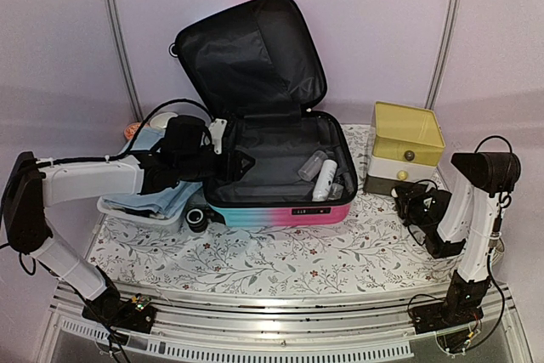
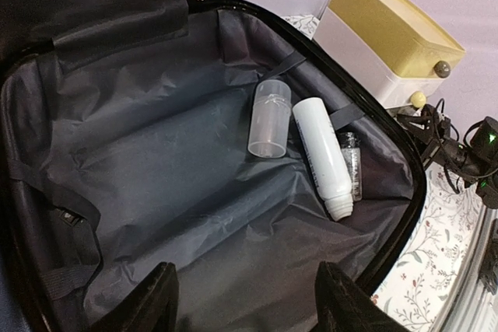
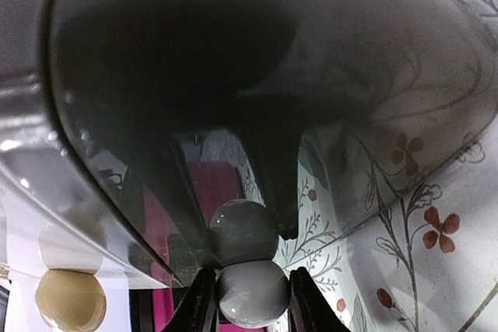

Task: Open, take out, and arrange the luggage
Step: Open the drawer in the storage box.

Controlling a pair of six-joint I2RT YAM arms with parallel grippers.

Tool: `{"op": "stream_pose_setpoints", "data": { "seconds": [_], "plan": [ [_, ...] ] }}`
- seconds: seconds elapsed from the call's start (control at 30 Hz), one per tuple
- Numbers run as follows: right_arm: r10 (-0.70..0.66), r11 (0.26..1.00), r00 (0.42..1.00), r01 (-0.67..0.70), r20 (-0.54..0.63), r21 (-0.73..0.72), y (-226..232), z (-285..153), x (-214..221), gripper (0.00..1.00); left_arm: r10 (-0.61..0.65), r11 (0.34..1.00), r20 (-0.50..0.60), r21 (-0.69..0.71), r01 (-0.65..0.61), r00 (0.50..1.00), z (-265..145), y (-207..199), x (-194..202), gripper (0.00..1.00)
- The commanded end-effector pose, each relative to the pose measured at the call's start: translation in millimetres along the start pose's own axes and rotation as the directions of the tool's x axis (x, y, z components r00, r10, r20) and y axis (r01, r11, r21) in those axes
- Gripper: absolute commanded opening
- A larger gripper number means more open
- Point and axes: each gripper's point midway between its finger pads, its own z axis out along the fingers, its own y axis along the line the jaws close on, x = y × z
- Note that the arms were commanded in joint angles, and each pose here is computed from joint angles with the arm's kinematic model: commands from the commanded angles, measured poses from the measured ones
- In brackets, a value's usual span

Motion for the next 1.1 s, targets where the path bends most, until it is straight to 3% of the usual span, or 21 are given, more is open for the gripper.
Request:
{"op": "stream_pose_setpoints", "data": {
  "seconds": [0.0,0.53,0.97,1.07],
  "plan": [
    [-0.04,0.976,0.997,0.053,0.064,-0.213,53,-17,-6,0.22,0.015,1.0,0.008,0.011,-0.015,1.0,2,-8,-4,0.62],
    [-0.051,0.99,0.999,0.05,-0.007,-0.135,37,-59,30,0.26,0.009,1.0,0.014,0.014,-0.01,1.0,-2,-9,-3,0.62],
    [-0.021,0.997,1.0,0.019,-0.02,-0.069,23,-84,50,0.28,0.077,0.997,-0.032,-0.004,-0.077,0.997,15,-23,5,0.63],
    [-0.018,0.998,0.999,0.016,-0.027,-0.057,21,-87,54,0.37,0.083,0.997,-0.041,0.016,-0.082,0.996,25,-32,6,0.63]
  ]
}}
